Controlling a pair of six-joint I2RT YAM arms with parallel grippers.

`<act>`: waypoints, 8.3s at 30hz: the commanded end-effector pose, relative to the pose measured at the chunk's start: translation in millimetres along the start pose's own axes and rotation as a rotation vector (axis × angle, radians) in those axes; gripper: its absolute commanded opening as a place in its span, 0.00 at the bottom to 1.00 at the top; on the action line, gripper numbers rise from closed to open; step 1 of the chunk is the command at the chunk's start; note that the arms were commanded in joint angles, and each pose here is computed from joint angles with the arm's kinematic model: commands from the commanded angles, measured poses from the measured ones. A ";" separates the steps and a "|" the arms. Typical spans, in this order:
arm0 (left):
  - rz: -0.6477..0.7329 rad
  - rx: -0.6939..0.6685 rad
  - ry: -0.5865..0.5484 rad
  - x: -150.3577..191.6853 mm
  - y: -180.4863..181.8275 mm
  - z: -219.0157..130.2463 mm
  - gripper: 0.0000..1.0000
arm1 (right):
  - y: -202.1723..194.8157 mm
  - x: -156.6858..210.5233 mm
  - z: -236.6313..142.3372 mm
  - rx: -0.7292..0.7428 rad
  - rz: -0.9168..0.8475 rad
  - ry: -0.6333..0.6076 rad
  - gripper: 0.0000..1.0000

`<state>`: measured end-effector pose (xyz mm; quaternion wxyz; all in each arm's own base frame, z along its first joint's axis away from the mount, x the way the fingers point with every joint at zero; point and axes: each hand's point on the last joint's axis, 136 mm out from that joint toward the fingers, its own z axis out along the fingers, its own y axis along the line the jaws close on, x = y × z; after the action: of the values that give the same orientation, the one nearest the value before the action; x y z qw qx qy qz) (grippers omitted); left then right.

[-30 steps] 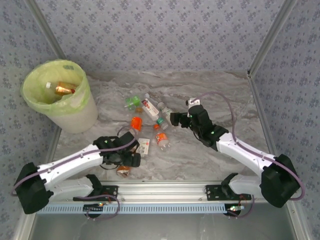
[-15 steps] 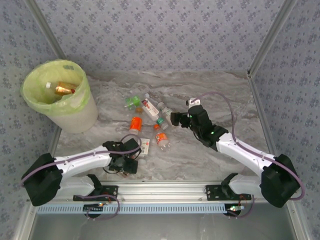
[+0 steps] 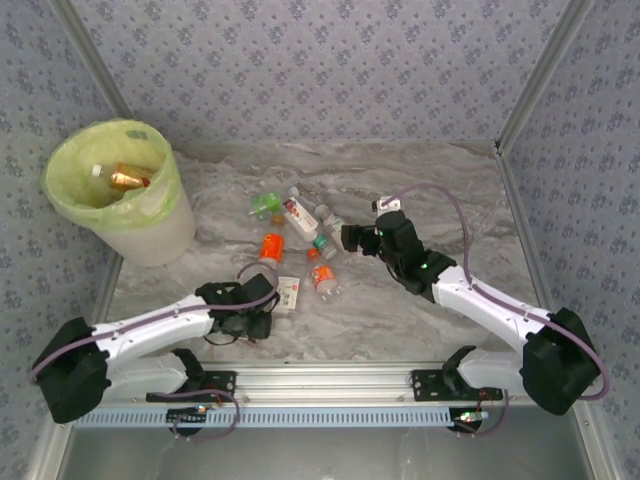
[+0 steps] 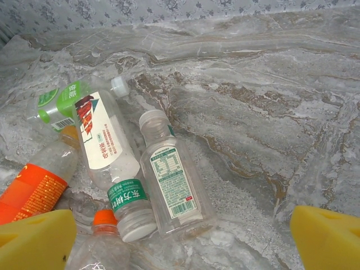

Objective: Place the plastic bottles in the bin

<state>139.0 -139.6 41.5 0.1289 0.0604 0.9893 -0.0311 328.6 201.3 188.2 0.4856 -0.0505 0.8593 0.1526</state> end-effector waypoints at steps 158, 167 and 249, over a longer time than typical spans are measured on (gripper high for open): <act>-0.548 0.450 -0.908 -271.2 138.0 -273.8 1.00 | -23.4 106.4 138.0 0.016 -0.298 0.747 0.68; -0.483 0.532 -0.877 -279.7 103.7 -276.0 0.99 | -14.6 52.2 103.9 0.013 -0.264 0.536 0.53; -0.165 0.159 -1.077 -329.3 43.5 -332.9 0.00 | -3.6 -51.4 -25.9 0.045 0.126 -0.134 1.00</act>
<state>383.0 -142.7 400.4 0.5393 -0.0145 0.8149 -0.2120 334.8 202.1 236.1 0.5173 -0.0113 0.8370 0.1778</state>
